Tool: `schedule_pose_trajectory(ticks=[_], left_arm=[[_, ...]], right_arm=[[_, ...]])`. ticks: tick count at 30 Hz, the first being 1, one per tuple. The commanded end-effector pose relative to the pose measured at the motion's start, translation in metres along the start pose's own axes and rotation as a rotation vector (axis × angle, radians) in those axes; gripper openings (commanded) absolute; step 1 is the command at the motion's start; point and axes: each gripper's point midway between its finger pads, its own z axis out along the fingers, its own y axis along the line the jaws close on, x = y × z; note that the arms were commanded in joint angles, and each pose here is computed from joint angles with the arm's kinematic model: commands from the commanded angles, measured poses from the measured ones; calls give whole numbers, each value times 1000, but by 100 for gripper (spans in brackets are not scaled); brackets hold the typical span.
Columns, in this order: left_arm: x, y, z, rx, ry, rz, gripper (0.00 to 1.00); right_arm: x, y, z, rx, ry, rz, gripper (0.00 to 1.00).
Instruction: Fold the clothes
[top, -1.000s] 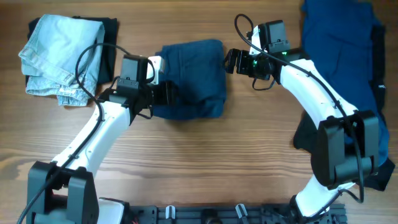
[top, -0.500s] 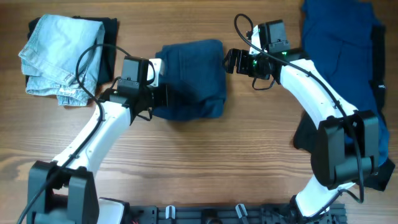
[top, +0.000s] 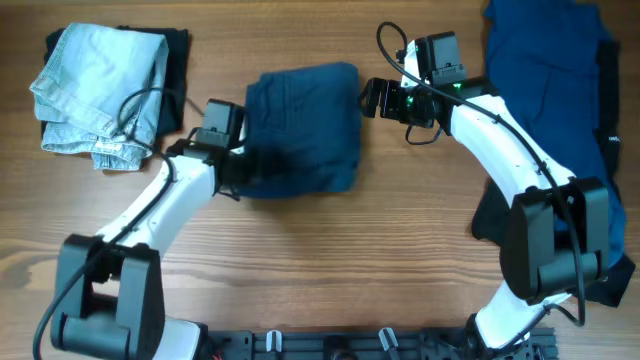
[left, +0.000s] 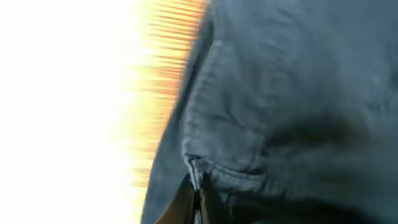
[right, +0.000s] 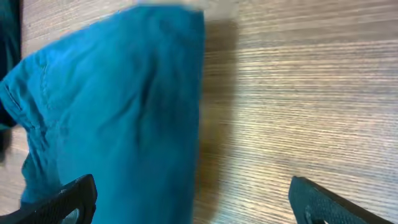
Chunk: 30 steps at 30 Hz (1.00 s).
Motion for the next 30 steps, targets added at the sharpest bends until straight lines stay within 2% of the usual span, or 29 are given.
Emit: schedule_pose_trajectory(ticks=[1, 3, 5, 6, 9, 13, 15, 17, 21, 26, 30], left_arm=[[-16, 31, -9, -123, -96, -256, 4], [-21, 28, -9, -109, -117, -287, 4], [-26, 23, -9, -80, -134, -295, 23], [-29, 21, -10, -70, -145, -295, 40], [-45, 15, -12, -38, -203, -277, 71], [-67, -3, -25, 37, -264, -175, 89], [-77, -19, -39, 113, -277, -146, 100], [-87, -36, -57, 207, -306, -142, 100], [-113, -53, -108, 363, -429, -196, 100], [-142, -23, -168, 407, -617, -285, 100], [-145, 3, -179, 390, -639, -348, 100]], right_arm=[[-15, 13, -15, -27, -56, -38, 100], [-16, 13, -15, -29, -61, -40, 100], [-17, 13, -15, -30, -63, -48, 99], [-17, 14, -15, -33, -65, -64, 99], [-20, 21, -15, -57, -77, -165, 99], [-30, 32, -17, -100, -127, -329, 100], [-31, 48, -18, -171, -152, -492, 100], [-34, 64, -20, -223, -191, -605, 100], [-38, 86, -16, -251, -244, -675, 99], [-15, 116, 16, -321, -206, -721, 100], [12, 134, 43, -369, -141, -721, 98]])
